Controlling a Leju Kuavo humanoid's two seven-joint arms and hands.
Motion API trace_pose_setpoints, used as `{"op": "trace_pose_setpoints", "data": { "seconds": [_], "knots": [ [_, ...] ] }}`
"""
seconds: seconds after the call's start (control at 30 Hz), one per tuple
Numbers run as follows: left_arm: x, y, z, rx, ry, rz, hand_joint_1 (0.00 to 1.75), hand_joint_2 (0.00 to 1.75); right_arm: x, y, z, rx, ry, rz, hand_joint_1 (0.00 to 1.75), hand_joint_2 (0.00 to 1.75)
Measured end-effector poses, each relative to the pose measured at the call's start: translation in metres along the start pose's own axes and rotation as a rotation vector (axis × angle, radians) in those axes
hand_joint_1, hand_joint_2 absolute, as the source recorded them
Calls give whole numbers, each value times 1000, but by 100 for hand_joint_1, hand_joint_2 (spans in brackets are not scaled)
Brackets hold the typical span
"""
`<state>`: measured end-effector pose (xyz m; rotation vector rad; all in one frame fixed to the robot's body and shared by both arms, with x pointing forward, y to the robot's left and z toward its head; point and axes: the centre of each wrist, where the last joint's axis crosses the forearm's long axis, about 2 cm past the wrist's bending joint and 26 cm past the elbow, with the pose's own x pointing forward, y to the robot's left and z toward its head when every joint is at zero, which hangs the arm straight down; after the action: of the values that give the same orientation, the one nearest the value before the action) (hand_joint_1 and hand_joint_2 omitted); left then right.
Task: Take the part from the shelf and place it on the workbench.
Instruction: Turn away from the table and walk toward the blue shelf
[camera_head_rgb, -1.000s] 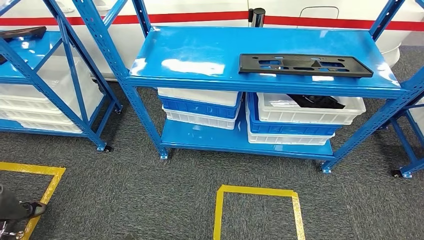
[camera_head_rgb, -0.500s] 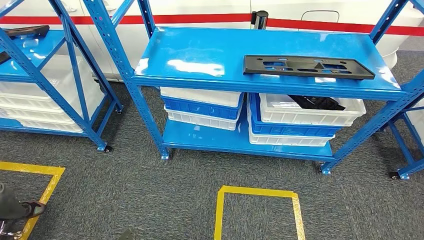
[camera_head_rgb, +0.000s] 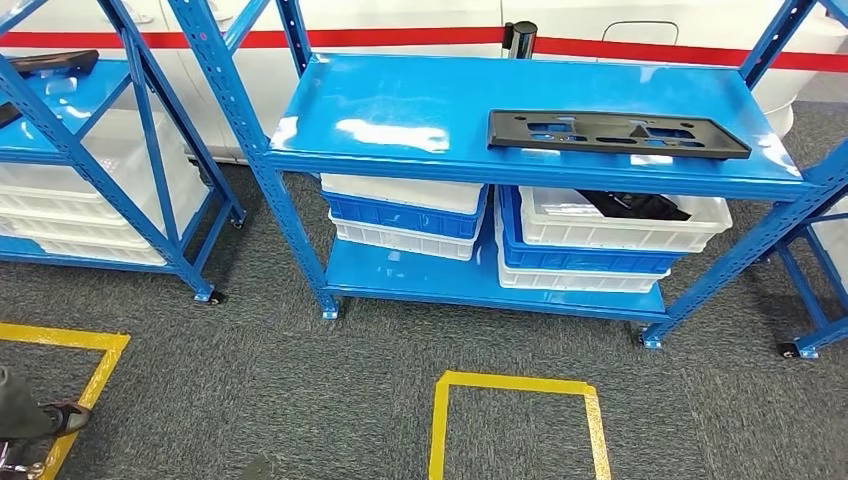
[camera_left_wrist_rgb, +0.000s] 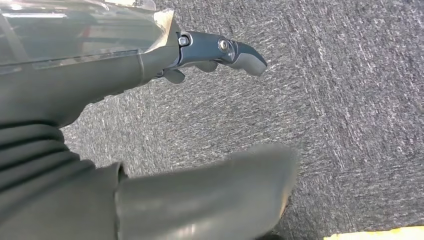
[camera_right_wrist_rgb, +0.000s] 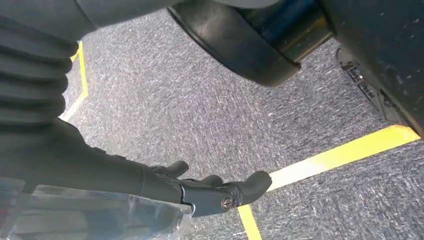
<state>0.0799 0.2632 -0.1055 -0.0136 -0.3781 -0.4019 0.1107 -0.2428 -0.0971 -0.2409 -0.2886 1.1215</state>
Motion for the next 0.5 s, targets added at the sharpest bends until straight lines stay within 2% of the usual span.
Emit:
{"op": "trace_pose_setpoints", "data": {
  "seconds": [0.37,0.5],
  "knots": [
    [3,-3,0,2,-5,10,0,0,1,-6,-1,-12,0,-1,0,175],
    [3,0,-1,7,-5,5,0,0,0,-1,0,0,4,2,0,175]
  ]
}}
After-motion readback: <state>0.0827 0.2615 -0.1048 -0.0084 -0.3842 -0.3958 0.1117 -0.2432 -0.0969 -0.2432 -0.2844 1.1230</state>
